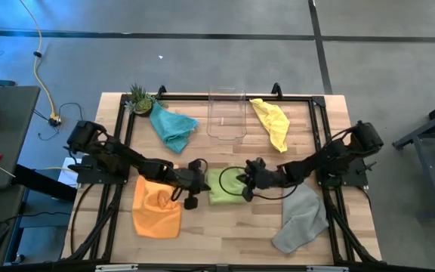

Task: Fold microfiber towels
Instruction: Put the green microfiber cloth into the transparent bin

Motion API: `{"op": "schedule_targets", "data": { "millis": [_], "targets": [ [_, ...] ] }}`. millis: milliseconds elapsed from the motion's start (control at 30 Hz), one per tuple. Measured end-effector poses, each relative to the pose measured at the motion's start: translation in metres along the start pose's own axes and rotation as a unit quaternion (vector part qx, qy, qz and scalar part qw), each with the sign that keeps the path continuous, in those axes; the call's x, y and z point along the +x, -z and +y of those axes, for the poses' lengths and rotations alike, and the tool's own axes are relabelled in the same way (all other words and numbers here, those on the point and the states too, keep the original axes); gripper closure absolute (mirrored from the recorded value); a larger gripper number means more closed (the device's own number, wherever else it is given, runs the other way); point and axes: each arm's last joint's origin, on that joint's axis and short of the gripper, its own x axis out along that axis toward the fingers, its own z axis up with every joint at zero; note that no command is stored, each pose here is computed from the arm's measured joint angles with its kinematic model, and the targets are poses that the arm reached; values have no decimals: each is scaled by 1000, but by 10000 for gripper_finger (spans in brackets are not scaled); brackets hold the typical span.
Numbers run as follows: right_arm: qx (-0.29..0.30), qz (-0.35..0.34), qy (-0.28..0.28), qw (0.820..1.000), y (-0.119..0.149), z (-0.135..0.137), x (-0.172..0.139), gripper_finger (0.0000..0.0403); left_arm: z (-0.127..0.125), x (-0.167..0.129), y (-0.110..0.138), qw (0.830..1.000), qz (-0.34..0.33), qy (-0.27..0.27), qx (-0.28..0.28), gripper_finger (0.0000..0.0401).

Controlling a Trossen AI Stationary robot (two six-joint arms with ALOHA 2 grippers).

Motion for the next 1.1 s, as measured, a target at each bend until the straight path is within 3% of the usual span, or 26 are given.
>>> {"op": "schedule_targets", "data": {
  "millis": [233,700,900,1100],
  "targets": [
    [-6,15,6,1000,-2,-17,17,403,2,20,16,1000,14,-9,-7,401],
    [0,69,41,997,4,-41,32,402,22,23,20,998,48,-30,8,401],
    [-5,66,41,997,4,-41,32,402,26,8,8,998,40,-33,18,399],
    [-17,63,41,997,4,-41,32,402,4,-12,0,997,43,18,54,366]
  ]
}}
